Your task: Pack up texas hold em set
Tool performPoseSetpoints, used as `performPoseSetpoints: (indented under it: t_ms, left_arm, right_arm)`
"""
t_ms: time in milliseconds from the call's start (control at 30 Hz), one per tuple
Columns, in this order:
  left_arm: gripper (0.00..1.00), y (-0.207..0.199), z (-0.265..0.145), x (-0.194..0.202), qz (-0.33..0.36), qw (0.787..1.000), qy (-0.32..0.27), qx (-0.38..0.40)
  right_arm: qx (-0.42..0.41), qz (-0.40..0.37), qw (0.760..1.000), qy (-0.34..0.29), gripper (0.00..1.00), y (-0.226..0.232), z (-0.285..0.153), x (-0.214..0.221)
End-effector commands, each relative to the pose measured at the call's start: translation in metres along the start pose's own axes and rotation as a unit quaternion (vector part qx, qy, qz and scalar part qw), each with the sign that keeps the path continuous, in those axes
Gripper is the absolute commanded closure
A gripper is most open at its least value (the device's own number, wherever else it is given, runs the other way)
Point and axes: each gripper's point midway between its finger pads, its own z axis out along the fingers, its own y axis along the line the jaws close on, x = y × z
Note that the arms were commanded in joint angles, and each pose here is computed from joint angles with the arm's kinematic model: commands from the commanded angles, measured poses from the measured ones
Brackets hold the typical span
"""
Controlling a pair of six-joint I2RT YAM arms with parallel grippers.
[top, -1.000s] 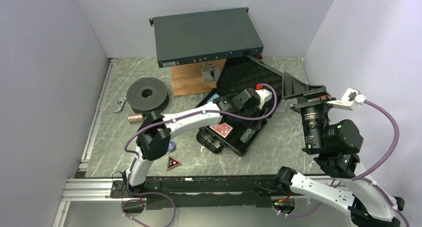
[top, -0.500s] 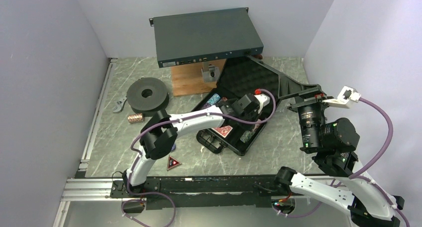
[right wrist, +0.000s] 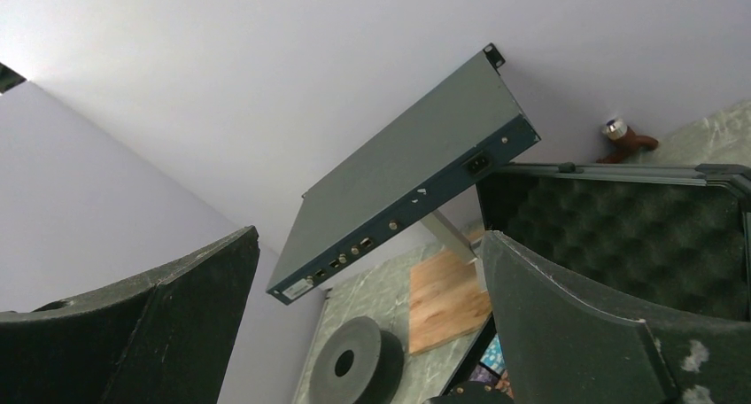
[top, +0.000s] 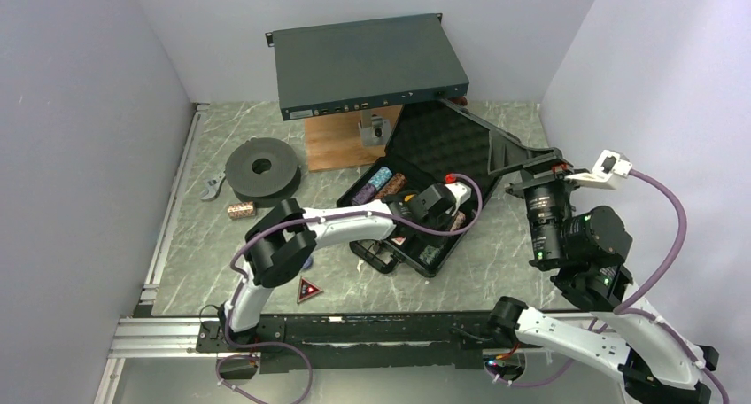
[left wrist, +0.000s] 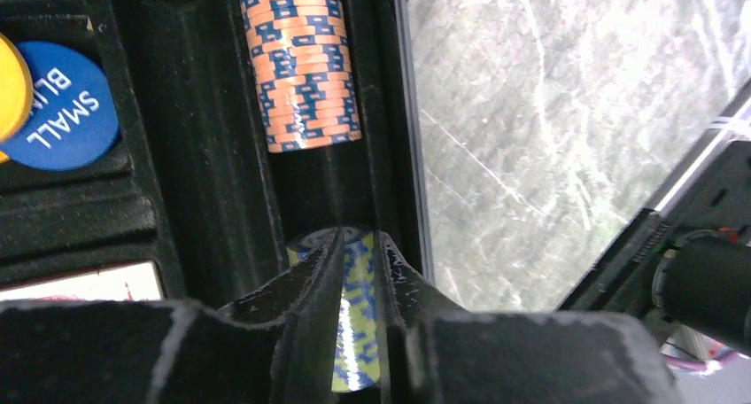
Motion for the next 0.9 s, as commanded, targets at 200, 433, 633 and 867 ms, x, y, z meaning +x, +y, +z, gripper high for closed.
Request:
performPoseSetpoints:
  t_ms: [200, 433, 633, 867]
  left_arm:
    - [0.66, -0.022, -0.074, -0.046, 0.016, 0.998, -0.059, 0.013]
    - [0.66, 0.006, -0.1, -0.01, 0.021, 0.999, -0.034, -0.031]
    - [0.54, 0.067, -0.149, 0.02, 0.066, 0.986, -0.019, -0.15]
    - [0.32, 0.111, -0.198, 0.032, 0.039, 0.982, -0.042, -0.182]
  right_arm:
    - [0.031, -0.061, 0.997, 0.019, 0.0, -0.006, 0.009, 0.016]
    - [0.073, -0.146, 0.986, 0.043, 0.12, -0.018, 0.022, 0.045]
    - [0.065, -0.268, 0.955, 0.106, 0.01, -0.029, 0.028, 0.094]
    - [0.01, -0.289, 0.942, 0.169, 0.01, -0.026, 0.024, 0.14]
